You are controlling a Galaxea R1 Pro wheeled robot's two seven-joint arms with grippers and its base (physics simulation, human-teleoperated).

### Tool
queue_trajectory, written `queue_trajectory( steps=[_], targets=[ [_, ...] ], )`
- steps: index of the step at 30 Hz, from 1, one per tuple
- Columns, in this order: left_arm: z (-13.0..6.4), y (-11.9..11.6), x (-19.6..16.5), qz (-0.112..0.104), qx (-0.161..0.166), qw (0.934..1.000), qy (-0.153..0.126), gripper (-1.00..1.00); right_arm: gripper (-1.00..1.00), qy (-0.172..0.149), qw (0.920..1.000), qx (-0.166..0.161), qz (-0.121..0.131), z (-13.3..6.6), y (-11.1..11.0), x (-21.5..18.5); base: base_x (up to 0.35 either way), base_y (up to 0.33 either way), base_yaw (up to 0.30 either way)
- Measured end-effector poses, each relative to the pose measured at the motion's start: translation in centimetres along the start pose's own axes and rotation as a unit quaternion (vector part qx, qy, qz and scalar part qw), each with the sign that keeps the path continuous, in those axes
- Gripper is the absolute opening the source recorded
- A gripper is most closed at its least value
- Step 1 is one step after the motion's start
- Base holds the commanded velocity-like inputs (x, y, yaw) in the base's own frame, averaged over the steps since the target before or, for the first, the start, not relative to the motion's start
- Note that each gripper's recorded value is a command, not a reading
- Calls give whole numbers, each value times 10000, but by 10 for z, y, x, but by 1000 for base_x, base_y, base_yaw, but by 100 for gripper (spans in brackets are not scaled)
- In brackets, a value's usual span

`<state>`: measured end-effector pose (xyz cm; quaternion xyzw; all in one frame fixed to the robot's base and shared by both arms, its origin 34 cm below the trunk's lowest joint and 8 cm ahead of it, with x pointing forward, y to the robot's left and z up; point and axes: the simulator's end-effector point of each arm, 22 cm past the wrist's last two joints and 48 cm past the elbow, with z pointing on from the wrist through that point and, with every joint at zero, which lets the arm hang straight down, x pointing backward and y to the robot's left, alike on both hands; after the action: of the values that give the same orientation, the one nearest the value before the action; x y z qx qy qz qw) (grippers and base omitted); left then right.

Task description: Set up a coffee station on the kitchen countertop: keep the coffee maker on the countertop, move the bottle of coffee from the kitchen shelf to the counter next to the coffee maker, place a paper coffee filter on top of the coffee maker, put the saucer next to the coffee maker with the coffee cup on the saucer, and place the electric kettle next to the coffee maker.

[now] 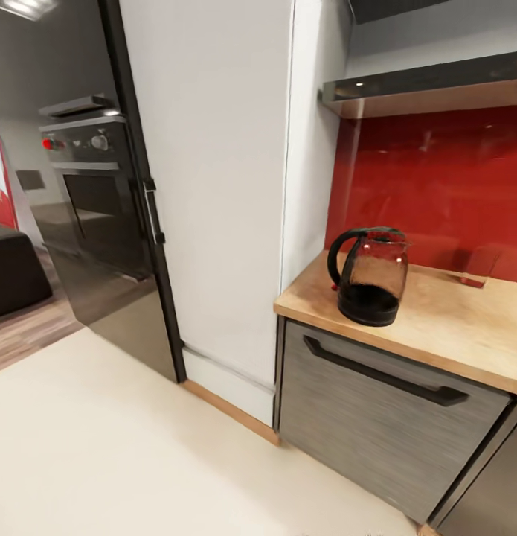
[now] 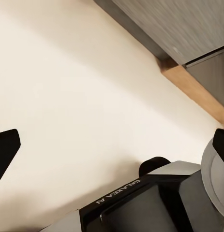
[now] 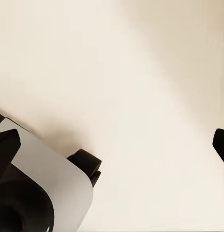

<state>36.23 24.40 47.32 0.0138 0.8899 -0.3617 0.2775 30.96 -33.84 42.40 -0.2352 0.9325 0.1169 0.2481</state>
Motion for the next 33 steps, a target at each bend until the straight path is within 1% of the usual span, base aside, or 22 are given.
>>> queue_trajectory(
  steps=[3,9,15,18,33],
  targets=[
    [0,0,0,0,0,10000,0,100,100,0,10000,4,0,0,0,0,0,0,-200],
    [0,0,0,0,-1,10000,-1,100,100,-16,10000,33,-13,0,-1,-1,1,11,-35],
    [0,0,0,1,-3,10000,-2,100,100,-7,10000,30,-16,0,-1,0,115,219,-6],
    [0,0,0,1,-1,10000,-1,100,100,-4,10000,25,-15,0,-1,0,84,137,-109],
    [0,0,0,0,-1,10000,0,100,100,4,10000,15,-8,0,-1,0,8,13,-264]
  ],
)
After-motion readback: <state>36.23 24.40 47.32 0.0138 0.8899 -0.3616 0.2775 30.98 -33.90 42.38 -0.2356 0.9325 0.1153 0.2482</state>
